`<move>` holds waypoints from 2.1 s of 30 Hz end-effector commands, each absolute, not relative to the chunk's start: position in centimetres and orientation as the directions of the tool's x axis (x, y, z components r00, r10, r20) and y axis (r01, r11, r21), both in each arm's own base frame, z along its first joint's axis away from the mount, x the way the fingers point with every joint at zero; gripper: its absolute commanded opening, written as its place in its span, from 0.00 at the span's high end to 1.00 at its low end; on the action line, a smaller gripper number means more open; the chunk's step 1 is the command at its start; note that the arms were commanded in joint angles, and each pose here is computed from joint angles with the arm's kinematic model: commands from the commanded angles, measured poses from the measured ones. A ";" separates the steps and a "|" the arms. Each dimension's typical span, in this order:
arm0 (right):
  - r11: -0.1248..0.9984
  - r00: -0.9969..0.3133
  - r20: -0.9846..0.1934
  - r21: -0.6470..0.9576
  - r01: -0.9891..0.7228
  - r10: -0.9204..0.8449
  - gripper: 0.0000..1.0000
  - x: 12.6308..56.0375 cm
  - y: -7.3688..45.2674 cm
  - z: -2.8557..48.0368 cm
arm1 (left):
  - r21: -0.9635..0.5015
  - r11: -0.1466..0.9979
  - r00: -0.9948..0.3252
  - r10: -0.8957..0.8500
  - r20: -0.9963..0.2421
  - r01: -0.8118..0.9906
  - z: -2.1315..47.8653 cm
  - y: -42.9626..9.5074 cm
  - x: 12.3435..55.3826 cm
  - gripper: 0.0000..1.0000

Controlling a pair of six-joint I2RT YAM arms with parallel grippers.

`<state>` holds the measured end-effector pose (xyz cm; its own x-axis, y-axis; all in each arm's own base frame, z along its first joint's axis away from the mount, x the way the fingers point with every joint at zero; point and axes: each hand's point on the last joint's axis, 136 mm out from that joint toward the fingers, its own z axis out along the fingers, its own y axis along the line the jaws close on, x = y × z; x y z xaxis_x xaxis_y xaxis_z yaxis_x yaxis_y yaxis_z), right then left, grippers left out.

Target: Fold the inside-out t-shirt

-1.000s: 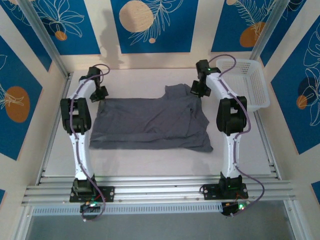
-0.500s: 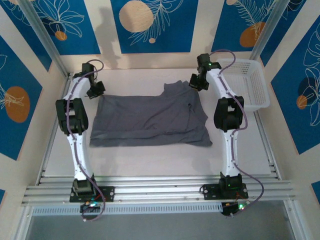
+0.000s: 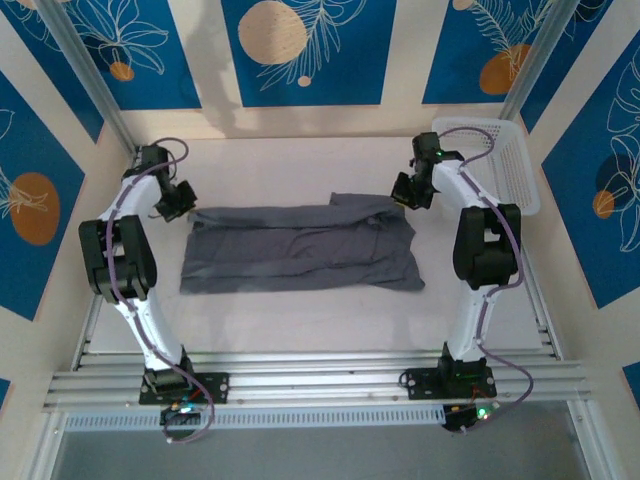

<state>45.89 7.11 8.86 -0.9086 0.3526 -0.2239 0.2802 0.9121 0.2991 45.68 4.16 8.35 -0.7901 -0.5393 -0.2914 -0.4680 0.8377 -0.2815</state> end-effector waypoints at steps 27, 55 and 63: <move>0.925 -0.916 -0.169 0.173 0.337 0.365 0.50 39.0 5.8 9.5 | -0.310 0.793 -0.713 -0.608 -0.349 -0.525 9.2 5.4 40.6 0.60; 0.941 -0.935 -0.109 0.052 0.335 0.339 0.37 50.1 9.4 1.7 | -0.359 0.933 -0.786 -0.196 -0.586 0.035 19.7 -8.3 35.1 0.41; 0.947 -0.942 -0.150 0.165 0.277 0.301 1.00 51.1 10.8 5.6 | -0.339 0.941 -0.787 -0.197 -0.584 0.016 19.5 -7.8 35.0 0.41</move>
